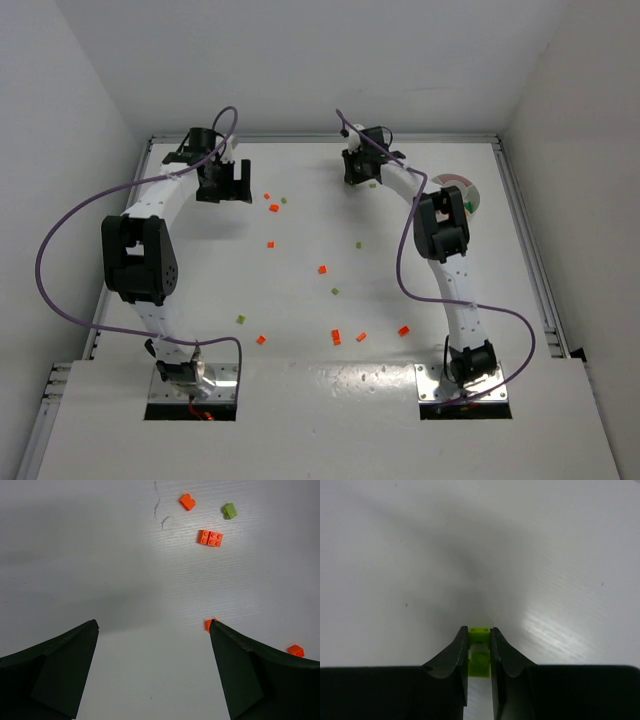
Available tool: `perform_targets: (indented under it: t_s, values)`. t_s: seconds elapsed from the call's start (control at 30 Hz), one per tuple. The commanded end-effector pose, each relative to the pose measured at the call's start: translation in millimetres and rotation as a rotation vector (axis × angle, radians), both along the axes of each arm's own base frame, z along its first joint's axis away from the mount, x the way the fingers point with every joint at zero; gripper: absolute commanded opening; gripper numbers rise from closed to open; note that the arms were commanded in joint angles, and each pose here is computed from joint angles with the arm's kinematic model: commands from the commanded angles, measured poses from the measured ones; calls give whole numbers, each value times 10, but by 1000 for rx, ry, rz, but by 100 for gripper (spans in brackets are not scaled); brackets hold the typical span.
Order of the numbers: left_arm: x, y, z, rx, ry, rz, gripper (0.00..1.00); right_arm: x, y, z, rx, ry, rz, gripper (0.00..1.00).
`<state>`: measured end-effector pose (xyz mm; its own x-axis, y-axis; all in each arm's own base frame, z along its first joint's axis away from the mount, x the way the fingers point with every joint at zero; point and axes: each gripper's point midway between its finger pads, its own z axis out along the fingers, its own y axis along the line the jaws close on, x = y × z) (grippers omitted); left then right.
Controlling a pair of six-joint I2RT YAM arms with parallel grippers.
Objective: Sort the legos into containers by color
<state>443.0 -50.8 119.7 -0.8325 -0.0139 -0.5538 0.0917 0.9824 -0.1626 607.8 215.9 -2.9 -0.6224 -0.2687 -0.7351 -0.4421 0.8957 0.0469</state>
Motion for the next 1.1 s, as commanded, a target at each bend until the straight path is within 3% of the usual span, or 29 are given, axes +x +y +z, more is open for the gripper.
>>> perform_targets:
  t_s: [0.0, 0.37, 0.53, 0.83, 1.07]
  values:
    - [96, -7, 132, -15, -37, 3, 100, -235, -7, 303, 27, 24, 58, 10]
    - [23, -93, 230, -58, -57, -28, 100, -935, -154, 1365, 22, -65, 209, 6]
    - [-17, -125, 359, -75, -83, -41, 100, -1031, -606, 1680, -128, -88, 226, 5]
    - [-65, -193, 433, -108, -108, -67, 100, -1329, -1700, 1792, -336, 16, 183, 7]
    - [-25, -232, 485, -129, -117, -73, 100, -1411, -2030, 1669, -387, 105, 231, 10]
